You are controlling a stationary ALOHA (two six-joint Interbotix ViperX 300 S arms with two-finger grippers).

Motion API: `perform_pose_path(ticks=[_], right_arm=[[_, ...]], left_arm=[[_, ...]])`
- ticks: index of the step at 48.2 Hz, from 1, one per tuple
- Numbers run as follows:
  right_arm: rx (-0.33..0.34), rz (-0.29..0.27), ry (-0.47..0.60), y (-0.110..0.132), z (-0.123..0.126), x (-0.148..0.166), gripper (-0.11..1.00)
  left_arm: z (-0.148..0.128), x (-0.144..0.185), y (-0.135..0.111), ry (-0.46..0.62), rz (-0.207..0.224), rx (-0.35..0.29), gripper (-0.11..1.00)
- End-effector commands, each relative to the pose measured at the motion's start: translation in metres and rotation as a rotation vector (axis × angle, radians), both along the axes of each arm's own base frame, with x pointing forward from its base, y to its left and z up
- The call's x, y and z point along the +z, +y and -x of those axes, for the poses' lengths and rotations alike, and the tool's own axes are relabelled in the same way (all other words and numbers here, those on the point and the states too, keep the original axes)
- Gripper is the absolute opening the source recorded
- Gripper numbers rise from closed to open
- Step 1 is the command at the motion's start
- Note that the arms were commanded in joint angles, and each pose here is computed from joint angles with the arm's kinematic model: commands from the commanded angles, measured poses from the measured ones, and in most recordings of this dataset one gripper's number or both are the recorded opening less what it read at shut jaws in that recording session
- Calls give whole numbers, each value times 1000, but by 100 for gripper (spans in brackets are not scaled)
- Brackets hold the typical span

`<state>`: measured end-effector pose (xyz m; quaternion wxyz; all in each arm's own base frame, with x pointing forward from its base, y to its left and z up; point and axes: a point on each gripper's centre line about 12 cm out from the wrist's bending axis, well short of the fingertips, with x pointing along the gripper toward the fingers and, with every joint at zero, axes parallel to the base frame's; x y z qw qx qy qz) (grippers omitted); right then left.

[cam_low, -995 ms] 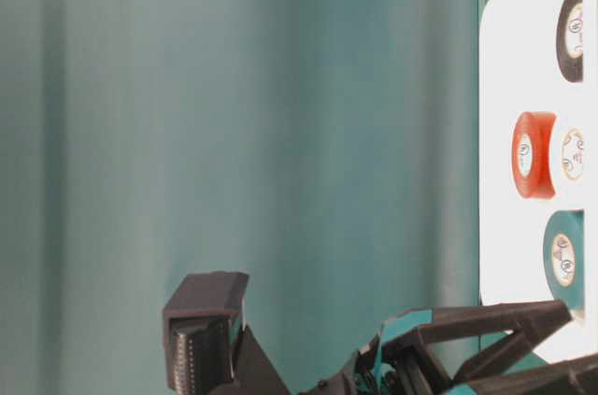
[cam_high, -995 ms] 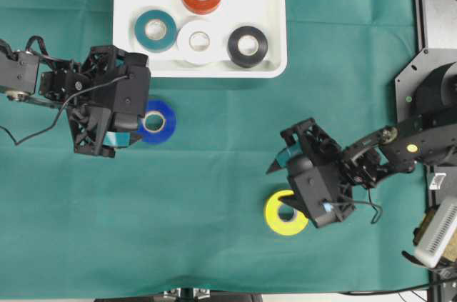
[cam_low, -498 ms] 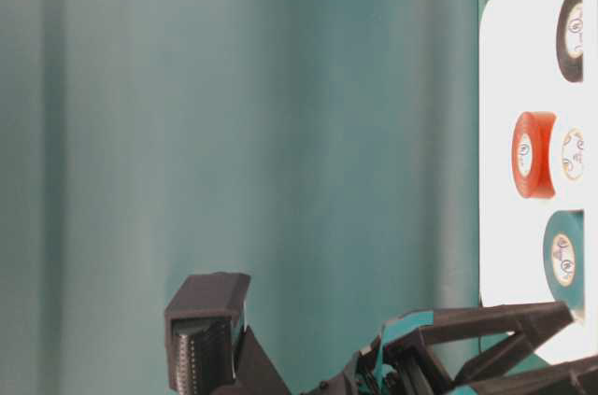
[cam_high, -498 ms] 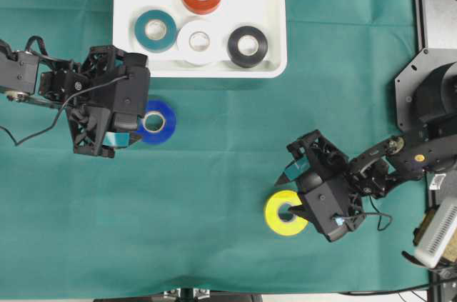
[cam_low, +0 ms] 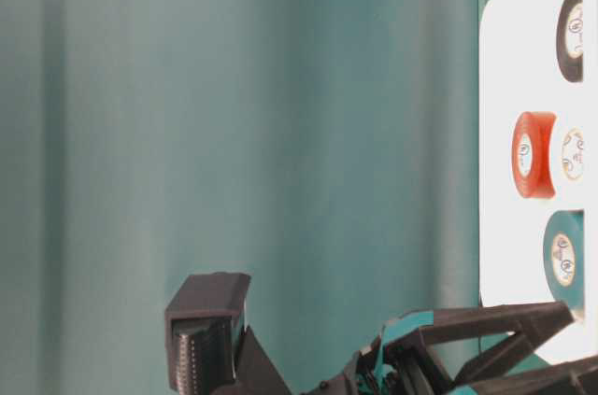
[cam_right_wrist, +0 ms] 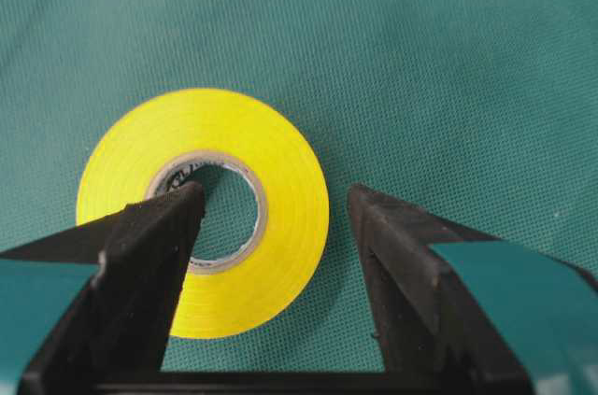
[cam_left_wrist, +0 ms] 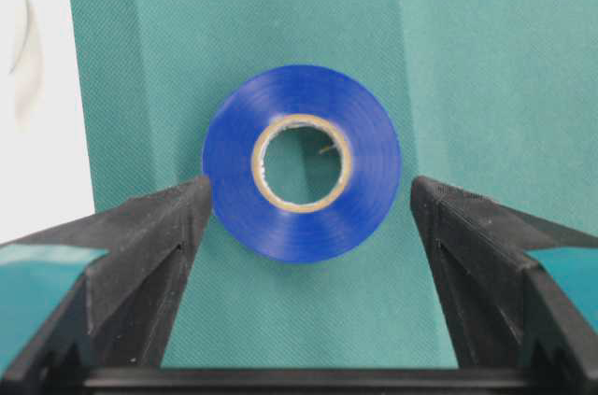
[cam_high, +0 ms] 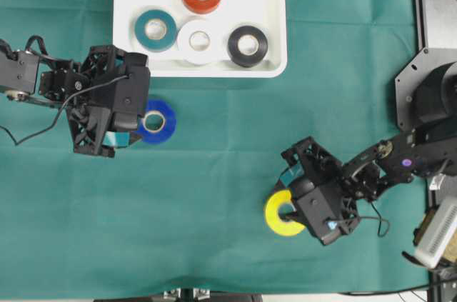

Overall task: Put the tape alternately from left to right into the white case.
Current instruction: 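Move the right gripper down onto the yellow tape roll and grasp it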

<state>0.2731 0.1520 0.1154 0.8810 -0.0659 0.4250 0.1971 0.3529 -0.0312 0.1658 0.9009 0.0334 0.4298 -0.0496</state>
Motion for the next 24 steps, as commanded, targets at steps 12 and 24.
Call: perform_pose_path(ticks=[12,24], right_arm=[[-12,4,7,1,-11,-5,67],[-25,11,19,-3,-15,-11,67]], left_arm=[[-3,10,-1,-33,5,1,42],[-2,8,-1,-30,5,1,42]])
